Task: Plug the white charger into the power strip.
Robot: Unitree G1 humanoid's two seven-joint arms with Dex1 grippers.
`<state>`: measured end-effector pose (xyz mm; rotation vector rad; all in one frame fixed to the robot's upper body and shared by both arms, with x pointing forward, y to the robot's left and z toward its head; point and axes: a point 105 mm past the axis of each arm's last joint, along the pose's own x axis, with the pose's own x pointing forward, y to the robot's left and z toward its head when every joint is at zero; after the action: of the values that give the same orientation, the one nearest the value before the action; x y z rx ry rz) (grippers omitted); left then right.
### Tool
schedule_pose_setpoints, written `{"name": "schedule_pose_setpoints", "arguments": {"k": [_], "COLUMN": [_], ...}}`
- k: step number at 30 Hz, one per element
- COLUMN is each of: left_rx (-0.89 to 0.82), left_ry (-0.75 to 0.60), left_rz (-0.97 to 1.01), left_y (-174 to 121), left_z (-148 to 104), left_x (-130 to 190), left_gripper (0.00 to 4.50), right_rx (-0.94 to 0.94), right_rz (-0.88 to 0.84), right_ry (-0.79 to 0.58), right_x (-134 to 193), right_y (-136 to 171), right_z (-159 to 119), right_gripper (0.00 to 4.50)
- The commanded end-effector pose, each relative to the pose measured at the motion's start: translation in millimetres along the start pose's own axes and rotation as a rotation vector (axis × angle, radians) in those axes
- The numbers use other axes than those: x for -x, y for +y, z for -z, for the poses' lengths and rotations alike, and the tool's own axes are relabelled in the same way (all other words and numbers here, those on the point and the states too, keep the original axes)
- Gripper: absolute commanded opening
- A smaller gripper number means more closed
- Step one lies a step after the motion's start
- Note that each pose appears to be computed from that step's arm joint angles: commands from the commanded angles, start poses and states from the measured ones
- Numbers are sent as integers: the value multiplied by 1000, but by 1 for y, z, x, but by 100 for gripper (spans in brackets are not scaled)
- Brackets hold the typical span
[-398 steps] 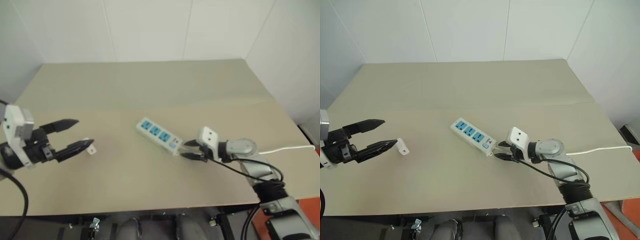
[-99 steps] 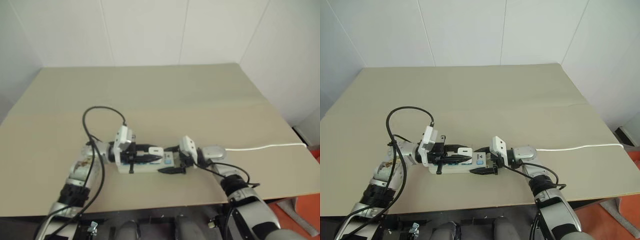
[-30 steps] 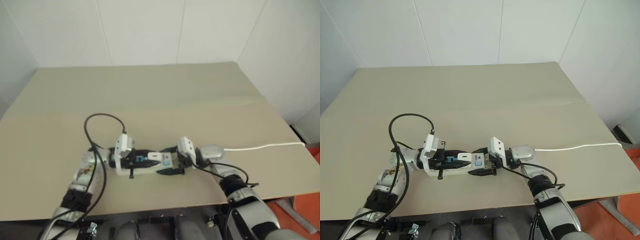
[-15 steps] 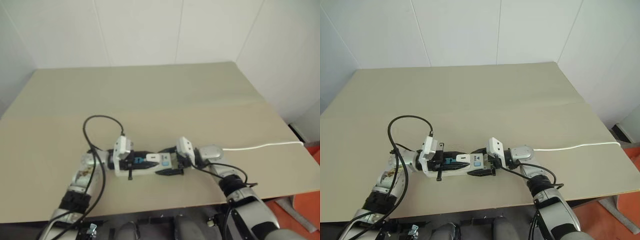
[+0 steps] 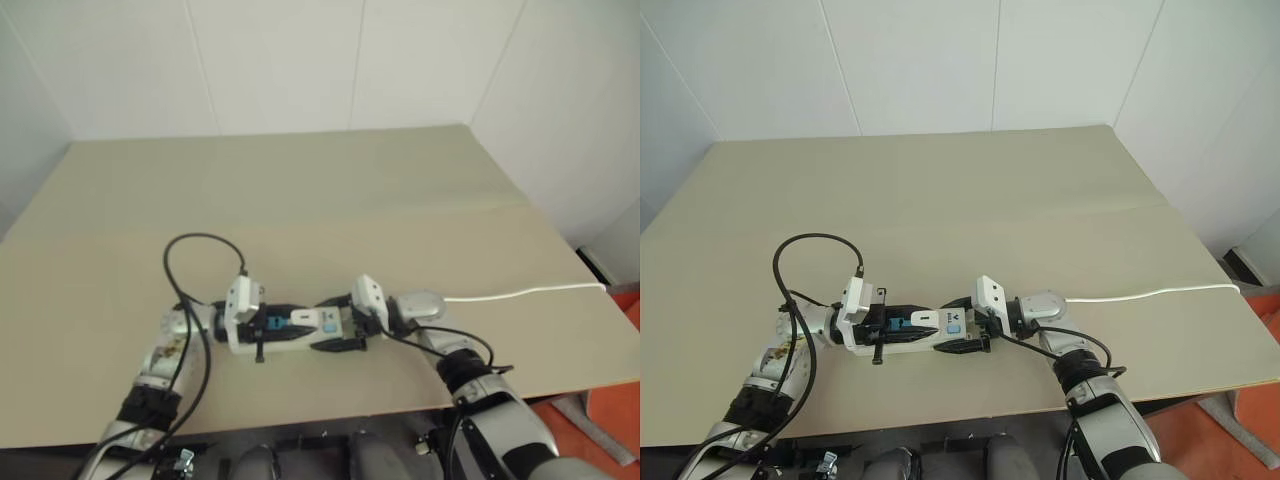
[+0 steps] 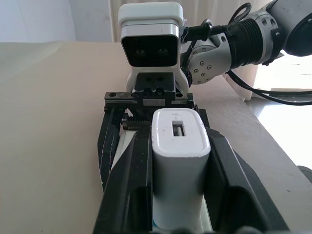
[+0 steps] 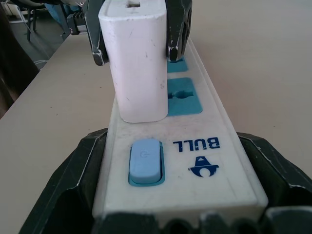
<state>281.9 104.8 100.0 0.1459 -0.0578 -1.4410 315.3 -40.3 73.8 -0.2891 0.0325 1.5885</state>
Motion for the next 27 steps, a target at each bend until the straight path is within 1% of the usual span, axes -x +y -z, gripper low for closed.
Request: {"name": "schedule_pose_setpoints", "arguments": {"k": [1,21,23,26,27], "left_rx": [142,133,135,127,123], "left_ry": [166,190,191,192,190], "left_rz": [-32,3,11,25,27], "left_y": [-14,-17,-18,-19,-19], "left_z": [44,46,46,44,44], "left_x": [28,31,31,31,31], "left_gripper": [101,101,174,258,295], "right_rx": [-38,-35,-36,-36,-36], "right_rz": [3,2,2,1,0], "right_ry": [67,68,68,66,66], "right_x": [7,6,6,6,5], "right_y": [3,2,2,2,3], "right_z": [16,15,15,14,14], "right_gripper": [345,345,345,345,345]}}
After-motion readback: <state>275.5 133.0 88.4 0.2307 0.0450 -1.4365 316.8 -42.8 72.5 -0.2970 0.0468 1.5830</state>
